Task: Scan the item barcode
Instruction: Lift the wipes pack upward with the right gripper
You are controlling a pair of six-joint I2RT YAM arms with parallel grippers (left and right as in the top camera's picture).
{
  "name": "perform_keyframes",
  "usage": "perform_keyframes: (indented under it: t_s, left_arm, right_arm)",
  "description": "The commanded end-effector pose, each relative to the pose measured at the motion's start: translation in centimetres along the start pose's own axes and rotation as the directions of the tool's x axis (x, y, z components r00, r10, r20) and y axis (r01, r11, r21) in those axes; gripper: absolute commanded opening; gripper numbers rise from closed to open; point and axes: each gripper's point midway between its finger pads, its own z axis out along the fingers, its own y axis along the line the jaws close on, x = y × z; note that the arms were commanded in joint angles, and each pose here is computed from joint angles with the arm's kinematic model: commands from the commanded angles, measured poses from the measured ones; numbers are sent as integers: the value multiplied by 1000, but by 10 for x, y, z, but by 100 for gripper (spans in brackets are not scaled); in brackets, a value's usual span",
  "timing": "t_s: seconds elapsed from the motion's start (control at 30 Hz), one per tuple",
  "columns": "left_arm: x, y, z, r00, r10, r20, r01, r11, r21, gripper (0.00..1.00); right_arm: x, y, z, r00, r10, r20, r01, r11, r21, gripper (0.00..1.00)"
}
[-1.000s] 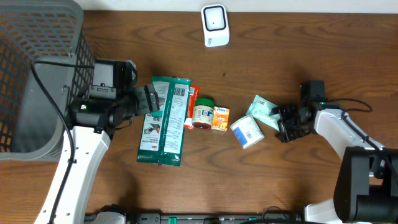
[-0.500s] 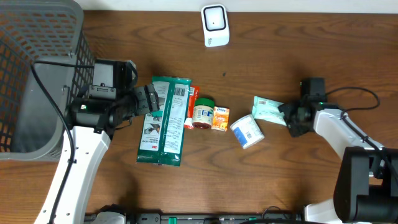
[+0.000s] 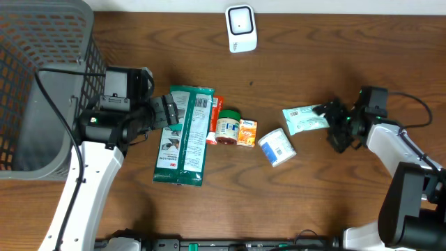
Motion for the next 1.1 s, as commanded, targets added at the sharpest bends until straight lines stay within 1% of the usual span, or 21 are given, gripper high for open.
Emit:
perform_keyframes:
  t_s: [0.0,0.13,0.17,0.23,0.33,0.43,0.57,0.7,0.87,0.9,0.93,1.03,1.07]
  left_arm:
    - [-3,-2,-2,1000,13,8,-13,1000,5,85]
    - [-3,-2,-2,1000,13,8,-13,1000,5,85]
    - [-3,-2,-2,1000,13,8,-13,1000,5,85]
    - [-3,-2,-2,1000,13,8,-13,1000,5,86]
    - [-3,-2,-2,1000,13,8,-13,1000,5,85]
    - [-3,-2,-2,1000,13,8,-13,1000,5,85]
    - [-3,-2,-2,1000,13,8,-13,1000,5,85]
    - [-3,-2,-2,1000,13,8,-13,1000,5,86]
    - [-3,-2,-2,1000,13,8,-13,1000,5,86]
    - [-3,-2,-2,1000,13,8,-13,1000,5,85]
    - [-3,-2,-2,1000,13,8,-13,1000,5,86]
    - [-3,-2,-2,1000,13,8,-13,1000,5,85]
    - [-3,-2,-2,1000,13,8,-13,1000,5,85]
  right_arm:
    - [6,-5,4,999,-35,0,35,998,44,99]
    - [-4,-11,6,994,-23,106,10,992,124,99]
    - [-6,-5,8,990,-47,136,30,992,125,99]
    - [-5,1,12,985,-67,156,48,991,122,99]
    - [-4,0,16,980,-53,194,23,988,153,99]
    - [-6,-2,17,969,-66,238,21,983,185,94]
    - [-6,-1,17,964,-80,254,30,980,194,88]
    - [-8,-3,21,963,-72,259,19,980,200,87]
    - [2,-11,43,978,-70,198,26,976,217,86]
    - [4,-13,47,981,-66,185,25,976,217,84]
    - [5,-14,50,983,-64,175,25,976,217,76]
    - [4,-15,49,981,-75,177,34,975,222,42]
    - [1,-12,45,979,-90,182,50,975,215,32]
